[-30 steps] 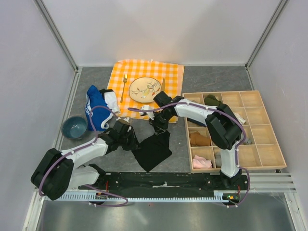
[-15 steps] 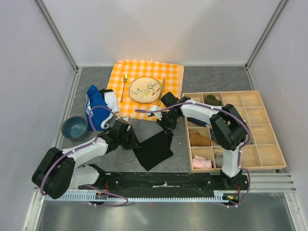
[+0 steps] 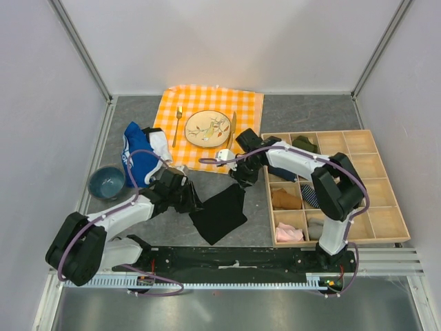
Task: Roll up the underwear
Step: Fold the underwear at the center of the board.
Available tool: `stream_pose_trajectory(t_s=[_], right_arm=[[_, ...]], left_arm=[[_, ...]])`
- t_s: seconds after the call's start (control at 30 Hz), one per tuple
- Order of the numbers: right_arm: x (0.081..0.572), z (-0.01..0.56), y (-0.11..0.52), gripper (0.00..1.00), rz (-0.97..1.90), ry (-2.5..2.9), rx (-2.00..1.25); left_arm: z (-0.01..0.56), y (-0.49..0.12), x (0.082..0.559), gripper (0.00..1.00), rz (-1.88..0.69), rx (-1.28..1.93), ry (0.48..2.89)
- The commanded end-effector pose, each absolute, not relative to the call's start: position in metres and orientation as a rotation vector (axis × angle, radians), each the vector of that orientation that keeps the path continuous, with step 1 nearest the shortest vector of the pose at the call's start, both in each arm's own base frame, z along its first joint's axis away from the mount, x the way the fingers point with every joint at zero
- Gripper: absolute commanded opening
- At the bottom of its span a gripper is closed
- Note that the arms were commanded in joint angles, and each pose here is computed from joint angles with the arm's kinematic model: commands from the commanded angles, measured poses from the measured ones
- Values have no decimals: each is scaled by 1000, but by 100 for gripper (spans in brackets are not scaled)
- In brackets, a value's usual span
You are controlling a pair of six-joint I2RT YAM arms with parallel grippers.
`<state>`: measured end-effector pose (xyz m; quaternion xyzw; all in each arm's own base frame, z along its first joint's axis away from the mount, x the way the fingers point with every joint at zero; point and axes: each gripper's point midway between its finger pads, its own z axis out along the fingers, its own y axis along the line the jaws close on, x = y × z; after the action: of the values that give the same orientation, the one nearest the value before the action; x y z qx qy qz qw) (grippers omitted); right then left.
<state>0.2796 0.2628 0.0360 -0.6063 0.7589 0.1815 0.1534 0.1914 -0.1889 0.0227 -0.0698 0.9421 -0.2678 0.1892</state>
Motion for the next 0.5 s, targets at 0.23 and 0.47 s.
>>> stream_pose_trajectory(t_s=[0.23,0.47], right_arm=[[214,155,293,96,816,1181,-1978],[145,99,290,93,979,998,-2272]], left_arm=[[107,-181,223,51,-687,90,2405],[169,-169,225,74,-636,258,2245]])
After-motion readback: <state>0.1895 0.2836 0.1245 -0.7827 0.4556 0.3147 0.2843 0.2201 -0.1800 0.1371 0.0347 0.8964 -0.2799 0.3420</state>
